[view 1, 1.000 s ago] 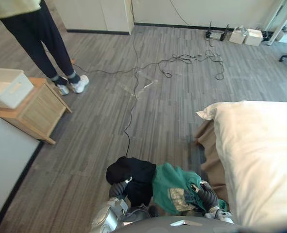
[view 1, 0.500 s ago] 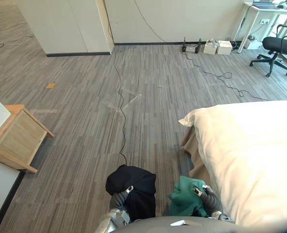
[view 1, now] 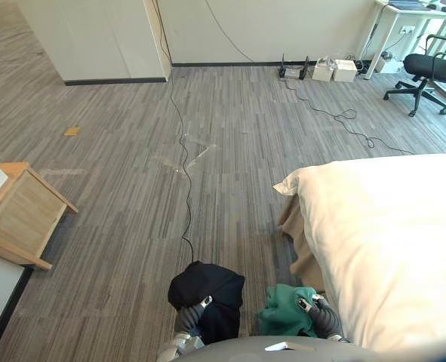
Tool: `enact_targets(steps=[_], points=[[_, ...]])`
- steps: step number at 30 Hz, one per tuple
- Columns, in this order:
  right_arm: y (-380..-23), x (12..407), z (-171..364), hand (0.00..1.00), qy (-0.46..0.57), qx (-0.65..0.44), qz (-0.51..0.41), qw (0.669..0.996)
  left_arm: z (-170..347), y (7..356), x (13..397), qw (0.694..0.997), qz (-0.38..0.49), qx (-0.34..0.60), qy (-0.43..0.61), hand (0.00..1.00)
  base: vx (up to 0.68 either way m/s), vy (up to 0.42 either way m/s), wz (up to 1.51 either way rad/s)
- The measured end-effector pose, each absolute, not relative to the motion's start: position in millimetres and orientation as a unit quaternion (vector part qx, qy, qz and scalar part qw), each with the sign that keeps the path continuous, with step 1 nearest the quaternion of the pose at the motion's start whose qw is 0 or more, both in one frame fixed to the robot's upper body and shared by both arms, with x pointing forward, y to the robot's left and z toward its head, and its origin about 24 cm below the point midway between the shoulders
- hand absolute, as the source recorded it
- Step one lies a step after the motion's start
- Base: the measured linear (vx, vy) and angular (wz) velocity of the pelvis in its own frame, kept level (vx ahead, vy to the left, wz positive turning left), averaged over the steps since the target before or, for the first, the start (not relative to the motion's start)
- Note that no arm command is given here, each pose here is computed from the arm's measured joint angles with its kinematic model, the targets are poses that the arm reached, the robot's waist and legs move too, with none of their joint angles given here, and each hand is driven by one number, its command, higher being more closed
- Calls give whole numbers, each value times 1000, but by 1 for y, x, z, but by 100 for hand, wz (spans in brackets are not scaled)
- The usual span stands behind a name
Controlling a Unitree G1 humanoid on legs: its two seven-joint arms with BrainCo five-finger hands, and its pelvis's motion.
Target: Tidy the bed and pick cloth on bed and put in laundry
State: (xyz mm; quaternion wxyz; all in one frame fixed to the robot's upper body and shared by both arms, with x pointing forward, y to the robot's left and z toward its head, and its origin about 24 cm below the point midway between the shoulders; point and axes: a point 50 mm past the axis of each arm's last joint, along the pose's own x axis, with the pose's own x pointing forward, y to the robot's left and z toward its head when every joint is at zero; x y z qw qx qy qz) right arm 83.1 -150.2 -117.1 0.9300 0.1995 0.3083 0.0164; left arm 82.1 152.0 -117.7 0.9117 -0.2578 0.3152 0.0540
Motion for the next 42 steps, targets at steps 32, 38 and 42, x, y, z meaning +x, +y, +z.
enact_targets(steps=[32,38,42], points=[[-175,93,-106,100,260,155,20,953,-115,187,90,923,136,-216,287,100,224,87,14],[-174,99,-104,100,249,165,32,954,-114,200,93,923,162,-216,275,100,398,-228,97],[-177,121,-93,100,209,161,40,964,-116,184,91,917,154,-246,273,100,442,-300,36]])
